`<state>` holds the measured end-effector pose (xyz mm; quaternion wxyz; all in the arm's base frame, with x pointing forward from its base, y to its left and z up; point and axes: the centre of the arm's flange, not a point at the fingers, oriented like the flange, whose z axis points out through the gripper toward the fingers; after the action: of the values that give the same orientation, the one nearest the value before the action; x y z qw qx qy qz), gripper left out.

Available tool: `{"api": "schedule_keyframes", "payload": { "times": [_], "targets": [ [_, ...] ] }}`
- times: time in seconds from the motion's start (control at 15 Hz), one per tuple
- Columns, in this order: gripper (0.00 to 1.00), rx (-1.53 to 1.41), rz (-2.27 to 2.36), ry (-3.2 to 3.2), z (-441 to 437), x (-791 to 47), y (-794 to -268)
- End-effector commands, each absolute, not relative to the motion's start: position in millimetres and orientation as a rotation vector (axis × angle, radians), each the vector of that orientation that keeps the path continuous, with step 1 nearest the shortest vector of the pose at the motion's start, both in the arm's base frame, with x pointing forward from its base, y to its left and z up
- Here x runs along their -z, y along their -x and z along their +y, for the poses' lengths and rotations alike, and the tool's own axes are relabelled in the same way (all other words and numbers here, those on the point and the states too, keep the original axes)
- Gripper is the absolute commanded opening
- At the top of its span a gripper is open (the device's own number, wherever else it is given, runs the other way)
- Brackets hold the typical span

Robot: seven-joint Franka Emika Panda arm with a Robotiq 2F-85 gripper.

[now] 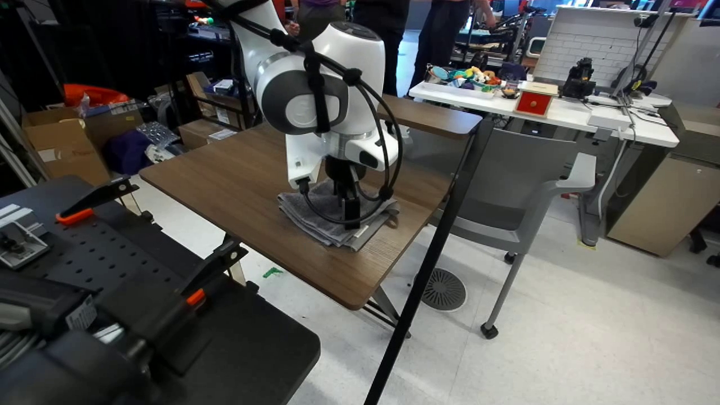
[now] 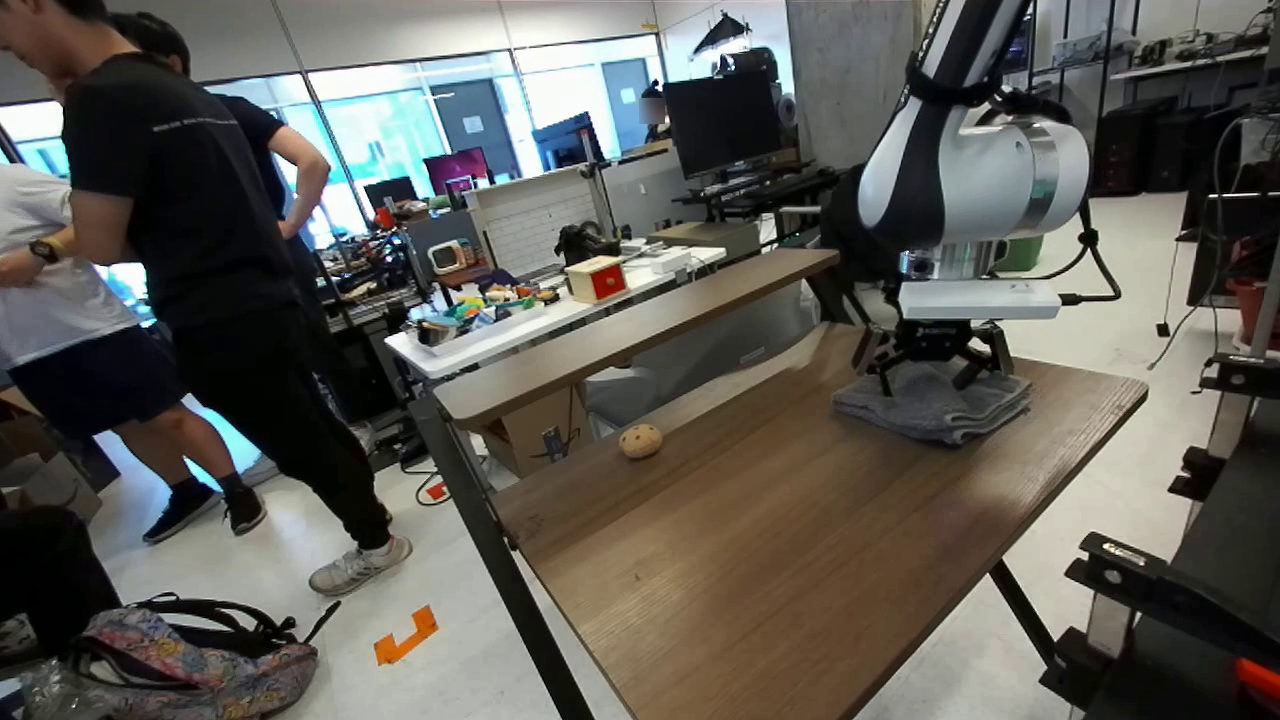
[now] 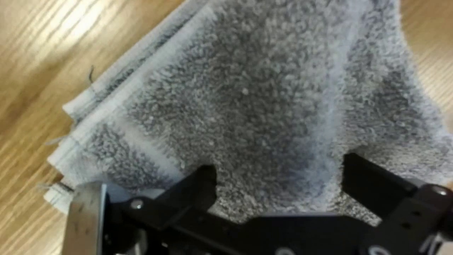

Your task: Use the towel to wipe the table, then move the brown object to the right

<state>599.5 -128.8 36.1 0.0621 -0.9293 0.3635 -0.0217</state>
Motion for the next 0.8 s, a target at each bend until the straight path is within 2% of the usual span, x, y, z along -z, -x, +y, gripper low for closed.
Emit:
{"api": "schedule_keyframes", "payload": {
  "times": [0.0, 0.27, 0.53, 0.73],
  "targets": [
    [1.00, 0.178, 1.195, 2.777, -176, -24, -642],
    [1.00, 0.219, 1.286, 2.725, -209, -12, -659],
    [1.00, 0.233, 1.249, 2.685, -204, -1, -664],
    [1.00, 0.355, 1.189, 2.594, -189, -12, -692]
  ]
}}
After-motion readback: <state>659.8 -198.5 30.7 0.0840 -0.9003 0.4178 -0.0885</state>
